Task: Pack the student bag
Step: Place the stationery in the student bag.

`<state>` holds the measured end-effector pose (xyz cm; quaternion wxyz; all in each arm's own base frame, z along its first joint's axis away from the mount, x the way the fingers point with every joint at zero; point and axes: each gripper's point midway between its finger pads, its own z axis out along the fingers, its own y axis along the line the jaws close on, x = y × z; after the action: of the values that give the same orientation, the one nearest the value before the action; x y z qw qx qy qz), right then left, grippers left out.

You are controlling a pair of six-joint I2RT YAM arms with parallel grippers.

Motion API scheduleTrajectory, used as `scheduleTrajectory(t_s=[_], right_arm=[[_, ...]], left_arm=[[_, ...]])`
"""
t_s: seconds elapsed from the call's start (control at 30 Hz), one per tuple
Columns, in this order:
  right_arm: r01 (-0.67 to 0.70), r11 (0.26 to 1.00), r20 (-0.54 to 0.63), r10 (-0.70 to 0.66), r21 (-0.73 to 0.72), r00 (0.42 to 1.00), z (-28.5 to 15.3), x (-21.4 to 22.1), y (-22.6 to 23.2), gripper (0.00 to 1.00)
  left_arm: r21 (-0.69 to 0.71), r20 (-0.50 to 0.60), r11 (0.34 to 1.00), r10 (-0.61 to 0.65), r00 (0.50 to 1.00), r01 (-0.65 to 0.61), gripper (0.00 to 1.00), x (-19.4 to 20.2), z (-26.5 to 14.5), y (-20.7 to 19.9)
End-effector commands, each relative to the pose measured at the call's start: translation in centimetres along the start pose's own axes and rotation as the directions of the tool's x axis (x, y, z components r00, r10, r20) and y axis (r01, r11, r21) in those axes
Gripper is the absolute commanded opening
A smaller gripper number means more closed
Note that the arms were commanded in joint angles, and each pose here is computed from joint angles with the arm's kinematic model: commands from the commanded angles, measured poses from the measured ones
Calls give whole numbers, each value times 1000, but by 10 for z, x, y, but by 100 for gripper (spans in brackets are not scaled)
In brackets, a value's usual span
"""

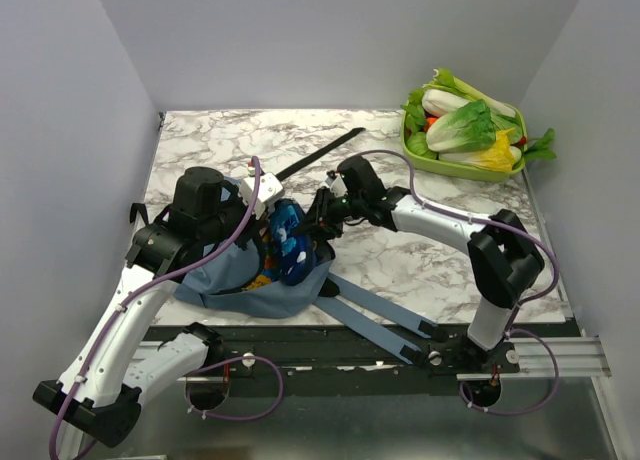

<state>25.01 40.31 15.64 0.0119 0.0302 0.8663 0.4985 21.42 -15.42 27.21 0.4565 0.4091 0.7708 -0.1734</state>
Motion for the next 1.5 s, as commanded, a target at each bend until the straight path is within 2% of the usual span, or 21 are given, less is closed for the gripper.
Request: scheduleTrajectory(t_s=[0.0, 0.13, 0.33, 0.43, 0.47, 0.53, 0.67, 0.77, 0.9, 1.0, 1.03, 1.13, 1.23, 1.27, 1.37, 1.47], right_arm=[[-138, 989, 243, 122, 48, 962, -9, -28, 4, 9], [-182, 976, 364, 127, 122, 923, -6, -38, 1, 7], [-191, 960, 403, 96, 203, 910, 15, -43, 5, 8], [-170, 960, 394, 70, 224, 916, 25, -40, 20, 18], [-174, 954, 379, 70, 246, 923, 32, -37, 14, 27], [-141, 963, 326, 60, 231, 944, 39, -31, 27, 34], [-74, 953, 224, 7, 293, 975, 44, -10, 19, 55], [-4, 948, 167, -53, 320, 984, 33, 2, 11, 64], [80, 942, 149, -134, 326, 980, 14, 13, 4, 70], [164, 942, 148, -214, 295, 966, 3, 11, 17, 68], [179, 931, 181, -246, 319, 952, -3, 4, 16, 66], [181, 917, 250, -280, 357, 927, -23, -11, 11, 56], [142, 908, 303, -275, 394, 913, -32, -31, -1, 39], [131, 901, 310, -274, 414, 910, -31, -36, -9, 31], [135, 885, 293, -287, 446, 912, -24, -43, -22, 19], [150, 883, 273, -293, 445, 916, -11, -47, -27, 11]], left_arm=[[34, 123, 999, 29, 992, -34, 0, -29, -5, -7], [41, 129, 999, 23, 991, -29, 0, -31, -4, -8], [35, 134, 999, 27, 991, -32, 0, -33, -6, -7], [42, 138, 999, 22, 990, -28, 0, -34, -6, -8], [45, 141, 999, 19, 990, -26, 0, -34, -6, -9], [43, 142, 999, 20, 990, -26, 0, -35, -6, -9], [38, 145, 999, 29, 989, -35, 0, -36, -9, -9], [41, 149, 998, 33, 988, -40, 0, -37, -10, -9], [45, 147, 998, 29, 989, -36, 0, -34, -8, -10], [43, 142, 998, 29, 989, -36, 0, -33, -8, -10], [45, 143, 998, 29, 989, -36, 0, -34, -8, -10], [38, 147, 999, 31, 989, -37, 0, -37, -10, -9], [44, 142, 999, 24, 990, -31, 0, -36, -9, -9], [46, 146, 998, 25, 989, -32, 0, -37, -9, -10], [42, 143, 999, 23, 989, -30, 0, -37, -10, -9], [42, 142, 999, 26, 990, -32, 0, -36, -9, -9]])
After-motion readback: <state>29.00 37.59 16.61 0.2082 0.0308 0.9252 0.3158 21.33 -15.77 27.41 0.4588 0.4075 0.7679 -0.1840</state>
